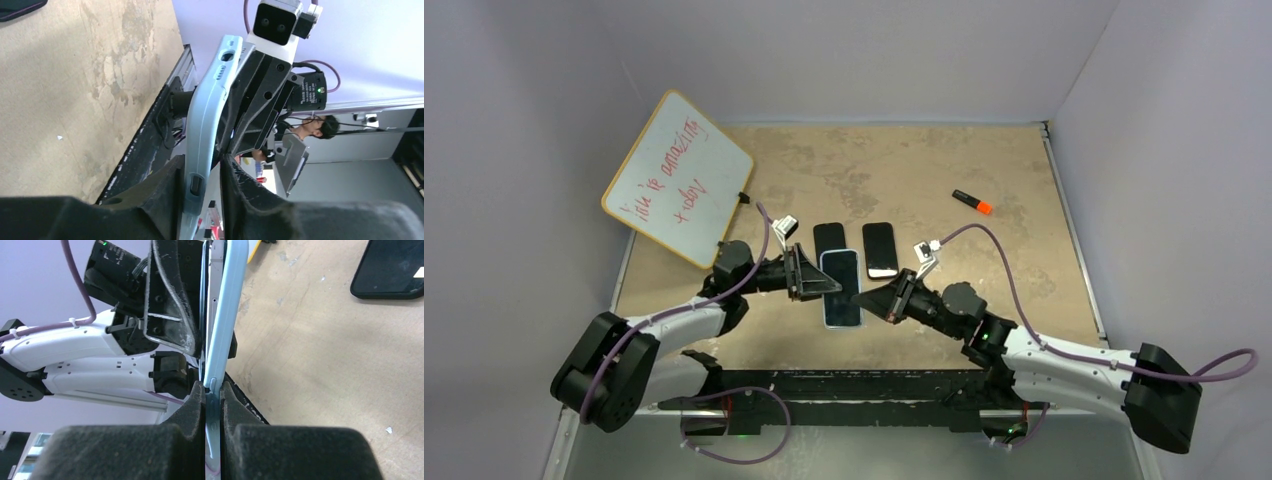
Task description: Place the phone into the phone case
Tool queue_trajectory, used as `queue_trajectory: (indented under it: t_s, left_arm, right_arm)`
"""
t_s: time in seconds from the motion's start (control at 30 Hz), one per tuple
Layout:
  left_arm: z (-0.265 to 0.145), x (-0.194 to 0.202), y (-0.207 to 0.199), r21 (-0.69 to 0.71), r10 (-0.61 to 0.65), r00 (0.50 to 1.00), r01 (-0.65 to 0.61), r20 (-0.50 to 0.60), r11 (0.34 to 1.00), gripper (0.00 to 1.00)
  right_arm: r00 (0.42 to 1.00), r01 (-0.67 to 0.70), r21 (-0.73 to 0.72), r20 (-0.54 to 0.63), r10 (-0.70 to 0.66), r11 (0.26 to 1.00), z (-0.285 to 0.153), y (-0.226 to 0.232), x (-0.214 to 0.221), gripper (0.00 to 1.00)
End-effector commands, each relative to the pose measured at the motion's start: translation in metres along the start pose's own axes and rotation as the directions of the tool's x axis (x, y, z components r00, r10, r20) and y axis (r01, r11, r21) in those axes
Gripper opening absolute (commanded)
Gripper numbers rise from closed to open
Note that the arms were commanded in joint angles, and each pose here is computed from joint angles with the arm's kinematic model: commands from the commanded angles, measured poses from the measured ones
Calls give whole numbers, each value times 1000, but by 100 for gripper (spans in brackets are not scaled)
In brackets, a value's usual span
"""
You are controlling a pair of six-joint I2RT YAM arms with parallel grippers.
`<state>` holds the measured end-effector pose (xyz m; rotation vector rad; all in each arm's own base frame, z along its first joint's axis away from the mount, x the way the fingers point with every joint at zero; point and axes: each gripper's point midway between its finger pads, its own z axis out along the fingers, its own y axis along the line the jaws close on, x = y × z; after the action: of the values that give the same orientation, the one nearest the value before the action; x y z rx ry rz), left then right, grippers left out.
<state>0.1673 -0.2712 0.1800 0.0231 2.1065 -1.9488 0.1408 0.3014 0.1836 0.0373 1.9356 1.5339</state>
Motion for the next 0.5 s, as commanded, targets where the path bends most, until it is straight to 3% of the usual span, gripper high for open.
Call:
queue_trajectory:
  t_s: [0.0, 0.1, 0.33, 0.47]
  left_arm:
    - [0, 0, -34, 132, 70, 998, -70, 3, 989, 23]
    - [1, -3, -34, 133, 88, 996, -90, 25, 987, 0]
    - [-2, -11, -55, 209, 117, 990, -132, 84, 969, 0]
    - [0, -17, -65, 221, 153, 983, -172, 99, 960, 0]
  right_arm:
    - [999, 18, -140, 49, -11, 990, 3, 41, -19, 0]
    - [999, 31, -139, 39, -25, 990, 3, 40, -17, 7]
    - [994, 47, -95, -95, -56, 994, -2, 28, 8, 59]
    - [990, 8, -65, -141, -17, 998, -8, 13, 21, 66]
